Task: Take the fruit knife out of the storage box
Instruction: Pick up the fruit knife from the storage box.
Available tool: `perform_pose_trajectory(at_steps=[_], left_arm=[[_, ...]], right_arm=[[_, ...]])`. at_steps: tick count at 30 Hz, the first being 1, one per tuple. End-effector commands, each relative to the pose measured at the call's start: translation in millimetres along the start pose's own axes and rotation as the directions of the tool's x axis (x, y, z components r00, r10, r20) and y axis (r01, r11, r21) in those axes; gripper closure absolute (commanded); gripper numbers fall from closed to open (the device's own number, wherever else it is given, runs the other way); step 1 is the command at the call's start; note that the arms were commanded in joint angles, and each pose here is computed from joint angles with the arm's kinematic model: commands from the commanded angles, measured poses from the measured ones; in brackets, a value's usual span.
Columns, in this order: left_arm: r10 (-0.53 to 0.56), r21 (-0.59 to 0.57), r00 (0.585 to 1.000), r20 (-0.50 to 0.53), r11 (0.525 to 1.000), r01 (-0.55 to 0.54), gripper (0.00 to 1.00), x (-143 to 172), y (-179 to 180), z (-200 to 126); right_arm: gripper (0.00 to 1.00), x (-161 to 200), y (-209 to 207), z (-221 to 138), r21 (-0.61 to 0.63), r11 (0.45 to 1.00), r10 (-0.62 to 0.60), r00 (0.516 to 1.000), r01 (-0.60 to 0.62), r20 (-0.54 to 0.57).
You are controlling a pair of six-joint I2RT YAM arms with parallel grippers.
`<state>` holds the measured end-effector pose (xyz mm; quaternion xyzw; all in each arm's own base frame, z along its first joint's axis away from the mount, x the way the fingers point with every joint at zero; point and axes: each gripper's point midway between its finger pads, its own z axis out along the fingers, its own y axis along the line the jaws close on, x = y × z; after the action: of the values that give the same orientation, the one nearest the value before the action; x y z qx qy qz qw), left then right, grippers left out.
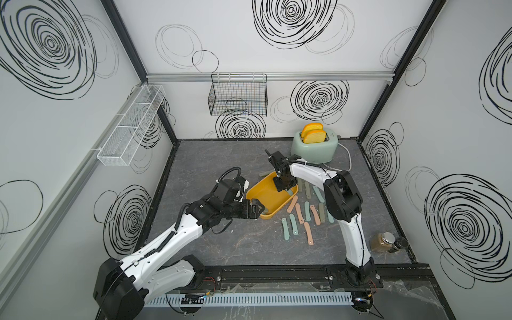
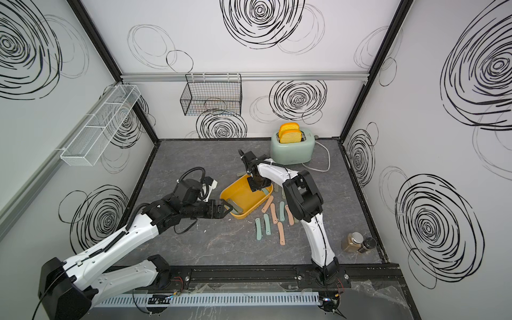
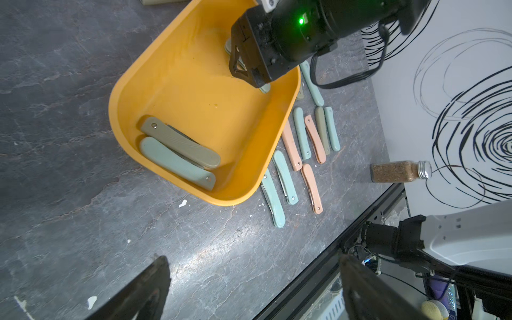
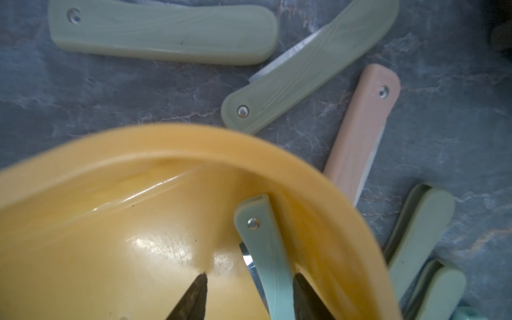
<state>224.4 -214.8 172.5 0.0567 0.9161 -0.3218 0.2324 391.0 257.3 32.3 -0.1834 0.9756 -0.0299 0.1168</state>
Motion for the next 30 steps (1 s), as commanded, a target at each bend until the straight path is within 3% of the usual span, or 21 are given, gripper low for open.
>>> perform_pose_trajectory(at_steps=[1, 7, 10, 17, 22, 30], left_arm=[[0.006, -0.014, 1.000, -0.004, 1.000, -0.007, 0.02, 4.9, 7.5, -2.5], [0.006, -0.022, 1.000, -0.012, 1.000, -0.006, 0.02, 8.4, 13.0, -3.7], [0.002, -0.023, 1.000, -0.016, 1.000, -0.002, 0.02, 9.4, 15.8, -2.9], [-0.004, -0.024, 1.000, -0.018, 1.000, 0.004, 0.02, 9.2, 19.1, -0.9], [-0.006, -0.020, 1.000, -0.017, 1.000, 0.006, 0.02, 7.7, 18.1, -0.6], [-0.005, -0.003, 1.000, -0.014, 1.000, 0.005, 0.02, 0.0, 11.9, 2.4]], right_arm=[[0.42, 8.4, 1.7, 14.3, 0.041, 0.998, -0.039, 0.999, 0.040, -0.018], [0.37, 17.3, 10.1, 29.4, 0.002, 1.000, -0.029, 0.998, 0.029, -0.050], [0.43, 15.8, 15.2, 30.0, -0.024, 0.999, -0.023, 0.998, 0.022, -0.051], [0.75, 3.0, 27.1, 21.8, -0.058, 0.998, -0.024, 0.999, 0.023, -0.031], [0.80, -0.6, 32.1, 18.6, -0.056, 0.998, -0.033, 0.999, 0.031, -0.032], [0.80, -16.4, 25.3, -20.8, -0.079, 0.997, 0.014, 0.999, -0.011, 0.031]])
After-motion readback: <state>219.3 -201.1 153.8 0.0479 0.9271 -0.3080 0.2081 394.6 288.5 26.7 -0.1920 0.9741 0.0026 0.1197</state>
